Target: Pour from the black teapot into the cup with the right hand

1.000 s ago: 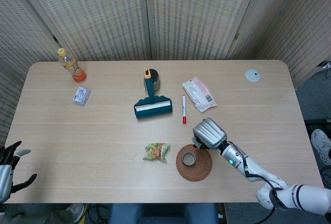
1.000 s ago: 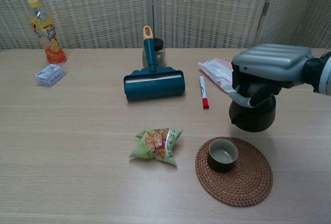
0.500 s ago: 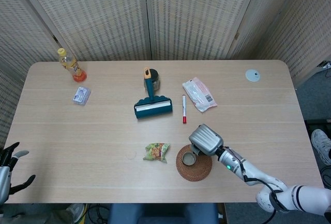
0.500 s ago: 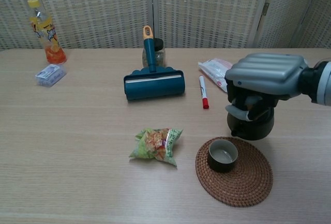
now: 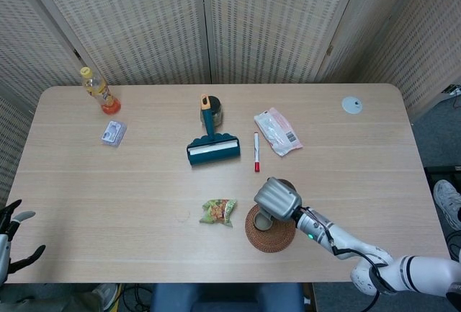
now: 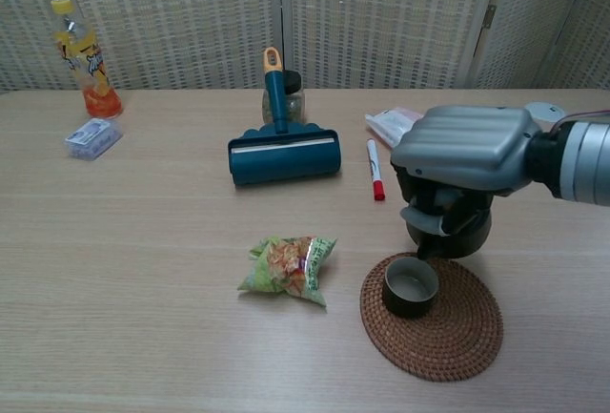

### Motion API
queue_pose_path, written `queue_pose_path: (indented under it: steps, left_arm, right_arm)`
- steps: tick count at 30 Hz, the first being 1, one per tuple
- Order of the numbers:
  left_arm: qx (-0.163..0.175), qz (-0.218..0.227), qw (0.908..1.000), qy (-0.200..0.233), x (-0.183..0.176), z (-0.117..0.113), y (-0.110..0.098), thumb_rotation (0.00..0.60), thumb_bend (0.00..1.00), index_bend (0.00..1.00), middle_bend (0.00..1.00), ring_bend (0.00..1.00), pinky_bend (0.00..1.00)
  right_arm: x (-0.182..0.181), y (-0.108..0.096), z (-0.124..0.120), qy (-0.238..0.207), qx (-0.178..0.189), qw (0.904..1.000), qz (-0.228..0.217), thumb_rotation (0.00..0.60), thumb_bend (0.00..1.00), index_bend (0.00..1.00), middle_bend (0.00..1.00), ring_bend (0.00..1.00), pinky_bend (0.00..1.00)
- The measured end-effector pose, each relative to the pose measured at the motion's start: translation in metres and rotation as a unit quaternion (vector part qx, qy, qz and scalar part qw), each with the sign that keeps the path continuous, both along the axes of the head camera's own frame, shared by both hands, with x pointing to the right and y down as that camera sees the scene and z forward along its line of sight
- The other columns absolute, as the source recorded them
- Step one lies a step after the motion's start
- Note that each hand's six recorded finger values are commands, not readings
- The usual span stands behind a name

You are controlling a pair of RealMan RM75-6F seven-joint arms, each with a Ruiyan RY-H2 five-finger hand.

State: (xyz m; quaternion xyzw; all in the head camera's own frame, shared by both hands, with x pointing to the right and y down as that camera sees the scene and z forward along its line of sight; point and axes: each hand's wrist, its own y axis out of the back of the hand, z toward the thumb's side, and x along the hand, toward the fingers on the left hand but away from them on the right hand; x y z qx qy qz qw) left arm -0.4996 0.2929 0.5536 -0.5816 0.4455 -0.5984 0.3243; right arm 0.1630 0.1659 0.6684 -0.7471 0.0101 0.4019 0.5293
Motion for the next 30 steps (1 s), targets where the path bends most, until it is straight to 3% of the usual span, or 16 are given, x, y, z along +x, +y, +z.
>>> queue_pose_path:
  steps: [30]
  left_arm:
    - [0.003, -0.009, 1.0, 0.0, -0.004, -0.002, 0.005, 0.6, 0.18, 0.28, 0.1, 0.12, 0.04]
  right_arm:
    - [-0.017, 0.006, -0.003, 0.033, 0.051, 0.9957, -0.07, 0.572, 0.58, 1.0, 0.95, 0.91, 0.63]
